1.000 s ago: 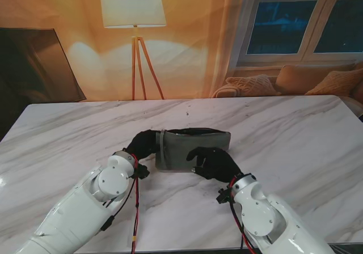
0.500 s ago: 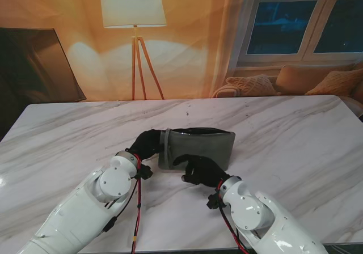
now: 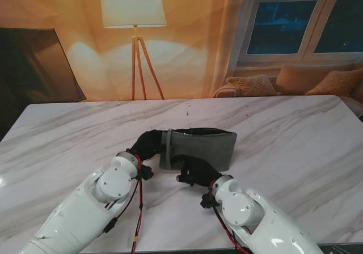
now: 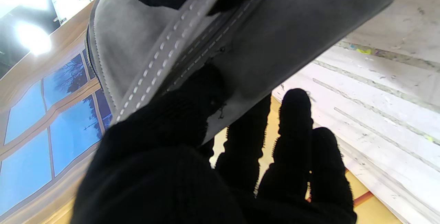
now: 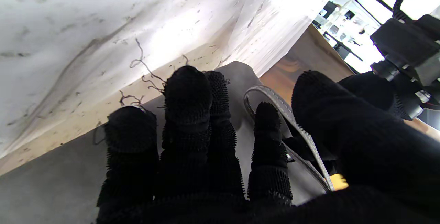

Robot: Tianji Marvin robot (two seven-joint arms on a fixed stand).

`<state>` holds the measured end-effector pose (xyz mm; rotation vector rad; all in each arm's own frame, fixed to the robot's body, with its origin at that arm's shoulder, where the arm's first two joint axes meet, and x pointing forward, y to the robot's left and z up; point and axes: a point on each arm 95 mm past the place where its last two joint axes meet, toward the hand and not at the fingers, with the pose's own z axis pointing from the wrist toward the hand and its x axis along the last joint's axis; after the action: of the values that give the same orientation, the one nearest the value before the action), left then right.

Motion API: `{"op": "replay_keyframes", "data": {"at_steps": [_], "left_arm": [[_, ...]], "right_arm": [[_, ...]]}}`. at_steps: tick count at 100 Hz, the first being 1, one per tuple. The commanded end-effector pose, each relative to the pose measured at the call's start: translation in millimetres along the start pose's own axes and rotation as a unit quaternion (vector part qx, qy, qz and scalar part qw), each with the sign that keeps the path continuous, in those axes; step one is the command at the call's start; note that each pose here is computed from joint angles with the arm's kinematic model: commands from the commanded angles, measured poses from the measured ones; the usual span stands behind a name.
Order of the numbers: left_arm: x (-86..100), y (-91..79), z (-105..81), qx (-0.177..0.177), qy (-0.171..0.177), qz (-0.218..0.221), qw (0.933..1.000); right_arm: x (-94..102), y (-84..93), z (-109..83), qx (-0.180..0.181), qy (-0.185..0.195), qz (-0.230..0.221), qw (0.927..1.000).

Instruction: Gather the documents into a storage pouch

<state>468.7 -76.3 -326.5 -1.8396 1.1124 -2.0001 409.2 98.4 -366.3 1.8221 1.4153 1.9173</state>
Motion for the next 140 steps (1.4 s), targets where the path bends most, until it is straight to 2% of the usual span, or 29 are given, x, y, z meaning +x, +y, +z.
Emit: {"op": "replay_keyframes", "data": {"at_steps": [1,24,57,85,114,140], "left_arm": [[5.4,5.0,-0.2,-0.009,0.007,-0.005,0.9999],[5.0,6.6,0.6,-0.014,0.004,-0.006,0.9999],[3.0,3.3,-3.1,-0.008,0.002,0.006,0.9999],[-1.9,-0.4,-7.3,-0.008,-0.004,0.015,0.9998],[-5.4,1.6,-11.4,-0.027,-0.004,0.012,0.9996],[-10.4,3.0,-18.8,-0.041,-0.008,0.0,0.9991]], "right_arm": [[0.9,-2.4,3.4,0.007,-0.006,0.005,0.9999],[0.5,-5.7,7.0,0.02,-0.004,0.011,0.9997],[0.1,-10.4,1.1,-0.003,-0.01,0.039,0.9992],[1.4,-9.8,-7.1,-0.012,-0.001,0.04,0.9991],[9.2,6.2,-15.0,-0.071,0.003,0.037,0.9968],[17.0,39.3,-19.3,-0.148,0.015,0.0,0.9888]]}}
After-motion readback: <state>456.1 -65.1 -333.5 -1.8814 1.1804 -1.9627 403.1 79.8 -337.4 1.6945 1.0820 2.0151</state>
